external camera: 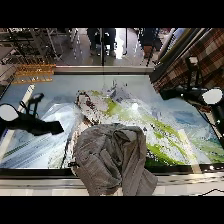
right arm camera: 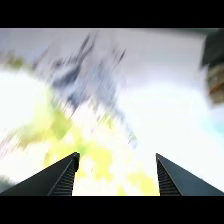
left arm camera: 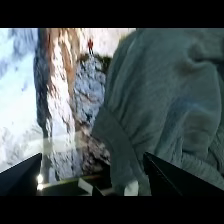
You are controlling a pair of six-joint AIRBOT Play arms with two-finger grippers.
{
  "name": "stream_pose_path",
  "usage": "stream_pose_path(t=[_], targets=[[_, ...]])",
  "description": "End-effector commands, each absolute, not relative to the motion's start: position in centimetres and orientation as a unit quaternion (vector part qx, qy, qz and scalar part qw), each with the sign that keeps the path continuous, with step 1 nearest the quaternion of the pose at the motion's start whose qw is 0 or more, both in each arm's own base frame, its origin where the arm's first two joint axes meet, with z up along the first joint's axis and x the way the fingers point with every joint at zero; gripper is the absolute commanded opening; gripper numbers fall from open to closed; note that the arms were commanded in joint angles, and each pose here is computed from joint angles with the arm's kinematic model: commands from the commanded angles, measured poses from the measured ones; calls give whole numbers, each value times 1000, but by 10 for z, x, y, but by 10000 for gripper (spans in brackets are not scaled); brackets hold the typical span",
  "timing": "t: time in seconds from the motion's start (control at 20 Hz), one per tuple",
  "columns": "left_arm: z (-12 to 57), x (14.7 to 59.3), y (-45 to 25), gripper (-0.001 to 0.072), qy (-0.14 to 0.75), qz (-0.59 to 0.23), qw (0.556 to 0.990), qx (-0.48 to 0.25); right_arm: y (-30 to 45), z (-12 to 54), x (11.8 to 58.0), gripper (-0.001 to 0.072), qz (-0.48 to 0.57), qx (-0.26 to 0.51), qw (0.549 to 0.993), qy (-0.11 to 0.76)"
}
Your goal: Fold the clothes and pants, and hang the long-sleeved shirts on hangers.
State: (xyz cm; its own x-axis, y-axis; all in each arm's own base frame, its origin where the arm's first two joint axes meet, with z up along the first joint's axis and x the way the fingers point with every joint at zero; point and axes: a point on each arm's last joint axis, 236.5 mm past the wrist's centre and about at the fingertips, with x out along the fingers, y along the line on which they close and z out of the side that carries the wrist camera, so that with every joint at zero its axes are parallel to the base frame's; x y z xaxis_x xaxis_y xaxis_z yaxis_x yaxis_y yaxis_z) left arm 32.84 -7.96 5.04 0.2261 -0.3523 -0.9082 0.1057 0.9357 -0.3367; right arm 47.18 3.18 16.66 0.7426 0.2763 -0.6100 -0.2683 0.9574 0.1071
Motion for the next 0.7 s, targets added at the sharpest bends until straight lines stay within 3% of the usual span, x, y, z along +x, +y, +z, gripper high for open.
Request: stream_pose_path(t=[0.0,0.1,0.2,0.3,0.45,0.65], targets=[[18,257,-127,697,665,-243,687,-166,37,89,381,543,188,60,823,533],[14,222,-158,697,668,-285,652,-218,42,53,334,549,212,101,758,608],[-6,188,-162,697,691,-282,633,-206,64,26,302,594,254,144,711,640],[-28,173,-161,697,703,-262,633,-194,87,4,284,594,284,165,687,648],[-49,177,-169,698,695,-250,645,-195,104,-28,278,594,284,152,691,648],[-66,212,-193,698,654,-237,686,-211,126,-56,299,584,268,107,735,613]])
